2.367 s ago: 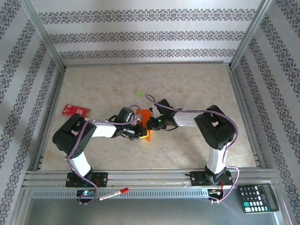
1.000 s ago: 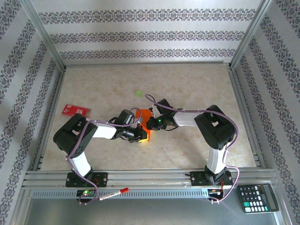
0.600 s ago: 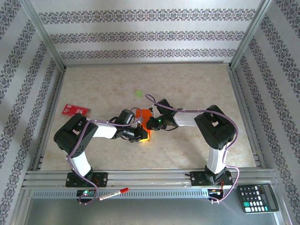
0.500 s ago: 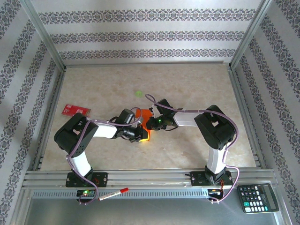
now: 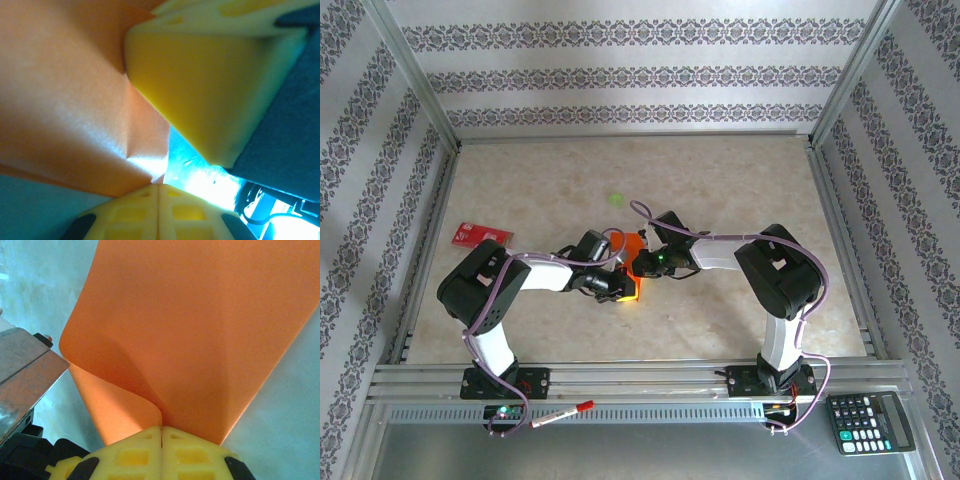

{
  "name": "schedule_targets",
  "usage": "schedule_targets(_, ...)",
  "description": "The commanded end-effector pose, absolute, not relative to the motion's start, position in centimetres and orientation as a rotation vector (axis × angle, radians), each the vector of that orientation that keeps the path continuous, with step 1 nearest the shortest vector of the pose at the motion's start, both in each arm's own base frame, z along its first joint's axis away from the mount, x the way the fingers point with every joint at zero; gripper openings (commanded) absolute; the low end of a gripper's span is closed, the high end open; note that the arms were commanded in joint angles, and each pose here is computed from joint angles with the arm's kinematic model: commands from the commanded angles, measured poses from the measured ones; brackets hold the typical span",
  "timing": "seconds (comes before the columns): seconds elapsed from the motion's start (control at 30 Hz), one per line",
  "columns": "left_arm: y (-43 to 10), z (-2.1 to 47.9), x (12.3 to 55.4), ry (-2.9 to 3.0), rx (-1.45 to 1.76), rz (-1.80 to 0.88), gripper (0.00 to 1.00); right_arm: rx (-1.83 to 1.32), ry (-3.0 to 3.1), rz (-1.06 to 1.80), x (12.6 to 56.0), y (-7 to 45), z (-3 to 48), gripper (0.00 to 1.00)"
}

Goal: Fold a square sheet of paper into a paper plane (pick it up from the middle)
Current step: Third fold the triangle at the center of the table.

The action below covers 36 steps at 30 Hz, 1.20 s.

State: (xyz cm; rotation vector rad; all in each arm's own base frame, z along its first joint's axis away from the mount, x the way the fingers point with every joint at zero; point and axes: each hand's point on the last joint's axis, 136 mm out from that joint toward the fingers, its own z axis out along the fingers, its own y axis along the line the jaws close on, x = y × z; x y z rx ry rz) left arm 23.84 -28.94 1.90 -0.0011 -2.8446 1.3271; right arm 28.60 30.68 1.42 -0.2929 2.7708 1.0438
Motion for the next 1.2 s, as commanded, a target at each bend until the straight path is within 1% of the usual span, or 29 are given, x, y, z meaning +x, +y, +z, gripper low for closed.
schedule_targets(0.0,-29.5,2.4,23.9,-2.871,-0.041,1.344,0.09,-0.188,2.946,0.845,26.7,27.3,-3.1,0.01)
schedule_targets(0.13,-29.5,3.9,25.1,-2.844,0.034,1.477,0.1,-0.192,2.947,0.845,26.6,27.3,-3.1,0.01)
schedule_targets(0.2,-29.4,3.9,25.4,-2.843,0.058,1.483,0.1,-0.192,2.946,0.846,26.6,27.2,-3.1,0.01)
schedule_targets(0.37,-29.1,2.8,25.3,-2.849,0.074,1.435,0.1,-0.188,2.948,0.846,26.6,27.2,-3.2,0.01)
schedule_targets(0.53,-28.3,0.8,24.8,-2.874,0.074,1.306,0.09,-0.187,2.946,0.848,26.6,27.2,-3.1,0.01)
schedule_targets(0.63,-28.0,0.5,24.6,-2.882,0.072,1.268,0.1,-0.188,2.946,0.847,26.6,27.1,-3.1,0.01)
schedule_targets(0.73,-28.4,1.7,25.0,-2.881,0.053,1.335,0.12,-0.186,2.947,0.845,26.6,27.1,-3.1,0.01)
schedule_targets(0.87,-28.3,4.1,26.2,-2.858,0.088,1.499,0.19,-0.191,2.947,0.846,26.6,27.1,-3.1,0.01)
schedule_targets(0.97,-27.3,5.4,27.1,-2.845,0.157,1.588,0.2,-0.189,2.951,0.842,26.5,27.1,-3.3,0.01)
schedule_targets(1.17,-25.7,5.9,28.7,-2.86,0.212,1.606,0.2,-0.187,2.95,0.845,26.5,27.1,-3.3,0.01)
